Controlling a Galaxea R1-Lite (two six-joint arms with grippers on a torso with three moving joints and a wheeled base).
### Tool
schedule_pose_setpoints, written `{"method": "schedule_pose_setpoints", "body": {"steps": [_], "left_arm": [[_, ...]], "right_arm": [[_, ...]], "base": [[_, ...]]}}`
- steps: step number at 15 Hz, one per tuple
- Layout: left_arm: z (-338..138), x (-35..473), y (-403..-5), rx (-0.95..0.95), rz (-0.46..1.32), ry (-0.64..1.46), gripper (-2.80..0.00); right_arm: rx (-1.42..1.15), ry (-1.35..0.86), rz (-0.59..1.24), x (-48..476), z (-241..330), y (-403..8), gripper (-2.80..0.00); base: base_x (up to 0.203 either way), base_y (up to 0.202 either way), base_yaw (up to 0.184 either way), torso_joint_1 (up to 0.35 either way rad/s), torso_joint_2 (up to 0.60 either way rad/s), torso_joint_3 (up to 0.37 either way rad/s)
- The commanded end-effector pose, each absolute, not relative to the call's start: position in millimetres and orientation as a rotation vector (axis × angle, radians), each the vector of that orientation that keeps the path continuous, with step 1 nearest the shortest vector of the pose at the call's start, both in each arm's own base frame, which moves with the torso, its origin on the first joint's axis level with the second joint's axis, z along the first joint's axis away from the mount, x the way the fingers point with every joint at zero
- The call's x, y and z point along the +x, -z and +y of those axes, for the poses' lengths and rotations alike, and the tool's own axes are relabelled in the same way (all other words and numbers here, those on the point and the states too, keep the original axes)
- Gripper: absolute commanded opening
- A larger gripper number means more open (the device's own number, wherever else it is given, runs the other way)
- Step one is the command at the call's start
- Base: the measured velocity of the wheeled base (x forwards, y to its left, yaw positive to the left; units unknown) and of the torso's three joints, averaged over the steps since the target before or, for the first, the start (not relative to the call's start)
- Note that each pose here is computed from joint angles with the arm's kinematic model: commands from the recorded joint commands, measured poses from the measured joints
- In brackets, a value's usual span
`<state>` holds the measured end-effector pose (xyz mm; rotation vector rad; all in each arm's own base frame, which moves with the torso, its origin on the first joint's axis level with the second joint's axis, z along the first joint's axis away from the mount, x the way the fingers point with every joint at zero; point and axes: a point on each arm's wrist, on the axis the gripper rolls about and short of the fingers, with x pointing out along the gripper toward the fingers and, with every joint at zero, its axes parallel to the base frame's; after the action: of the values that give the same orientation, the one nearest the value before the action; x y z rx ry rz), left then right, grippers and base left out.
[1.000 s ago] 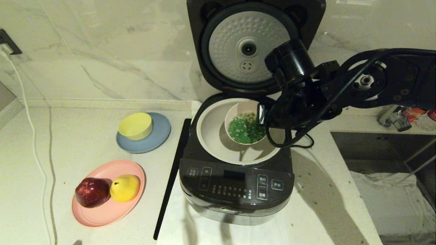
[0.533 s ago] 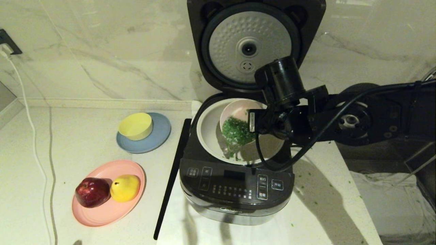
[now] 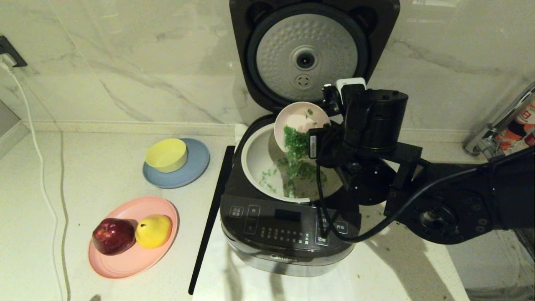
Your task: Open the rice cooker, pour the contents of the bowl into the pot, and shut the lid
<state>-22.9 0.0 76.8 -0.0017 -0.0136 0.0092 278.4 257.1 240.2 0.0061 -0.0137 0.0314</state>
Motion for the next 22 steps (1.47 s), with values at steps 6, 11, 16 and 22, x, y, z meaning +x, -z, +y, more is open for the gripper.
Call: {"method": "schedule_pose_setpoints", "body": {"steps": [6,11,16,22], "left_arm": [[0,-22,-74,-0.002,-0.004,-0.011,-2.80],[0,-22,-74,-0.003,-0.005,-0.011,-2.80],[0,-22,-74,-0.002,-0.003,-0.011,-2.80],[0,-22,-74,-0.002,-0.004,-0.011,-2.80]], "right_arm": [[-0.045,-0.019,-0.226,275,268,-223,-2.80],[-0.090,-0.011,-0.263,277,269,-210,-2.80],[-0.159,-0.028,-0.283,277,270,-210,-2.80],[-0.217,-0.044,-0.314,271,273,-220,-2.80]], "base": [[0.000,0.000,0.000,0.000,0.00,0.000],[0.000,0.000,0.000,0.000,0.00,0.000],[0.000,0.000,0.000,0.000,0.00,0.000],[0.000,0.000,0.000,0.000,0.00,0.000]]}}
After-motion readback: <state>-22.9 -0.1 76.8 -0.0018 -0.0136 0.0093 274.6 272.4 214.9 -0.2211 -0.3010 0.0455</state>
